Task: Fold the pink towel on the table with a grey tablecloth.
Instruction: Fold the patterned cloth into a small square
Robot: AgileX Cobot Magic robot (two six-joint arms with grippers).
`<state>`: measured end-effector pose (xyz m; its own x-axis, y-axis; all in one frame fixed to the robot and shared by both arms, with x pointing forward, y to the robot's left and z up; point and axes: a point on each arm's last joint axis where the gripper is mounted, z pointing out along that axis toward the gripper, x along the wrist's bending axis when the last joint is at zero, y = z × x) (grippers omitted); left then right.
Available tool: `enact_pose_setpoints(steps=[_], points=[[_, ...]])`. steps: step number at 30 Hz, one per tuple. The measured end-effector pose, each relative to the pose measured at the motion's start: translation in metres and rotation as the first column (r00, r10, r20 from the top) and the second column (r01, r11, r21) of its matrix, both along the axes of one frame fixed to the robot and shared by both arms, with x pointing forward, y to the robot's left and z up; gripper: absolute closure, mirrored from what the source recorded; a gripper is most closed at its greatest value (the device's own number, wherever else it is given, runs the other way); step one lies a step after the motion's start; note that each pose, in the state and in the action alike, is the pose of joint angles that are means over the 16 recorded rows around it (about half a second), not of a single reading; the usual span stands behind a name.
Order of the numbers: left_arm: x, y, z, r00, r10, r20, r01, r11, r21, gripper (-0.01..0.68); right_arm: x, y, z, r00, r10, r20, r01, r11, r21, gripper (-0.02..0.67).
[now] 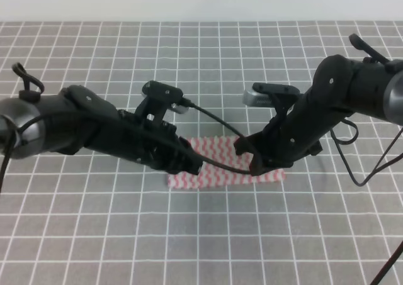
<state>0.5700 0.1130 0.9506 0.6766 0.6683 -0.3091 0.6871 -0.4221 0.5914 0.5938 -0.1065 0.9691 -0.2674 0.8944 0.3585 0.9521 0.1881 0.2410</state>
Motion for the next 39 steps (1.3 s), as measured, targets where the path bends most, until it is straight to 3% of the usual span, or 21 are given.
enact_pose_setpoints(steps=[14,39], points=[[-0.001,0.009,-0.01,0.999,0.013,-0.042,-0.008,0.993,0.121,0.673,0.001,-0.003,-0.013,0.999,0.017,-0.029,-0.018,0.999,-0.049,0.664],[-0.004,0.01,0.032,0.998,0.009,0.058,-0.014,0.997,0.076,0.673,0.007,-0.014,-0.013,1.0,0.009,-0.009,-0.01,0.997,-0.079,0.664]])
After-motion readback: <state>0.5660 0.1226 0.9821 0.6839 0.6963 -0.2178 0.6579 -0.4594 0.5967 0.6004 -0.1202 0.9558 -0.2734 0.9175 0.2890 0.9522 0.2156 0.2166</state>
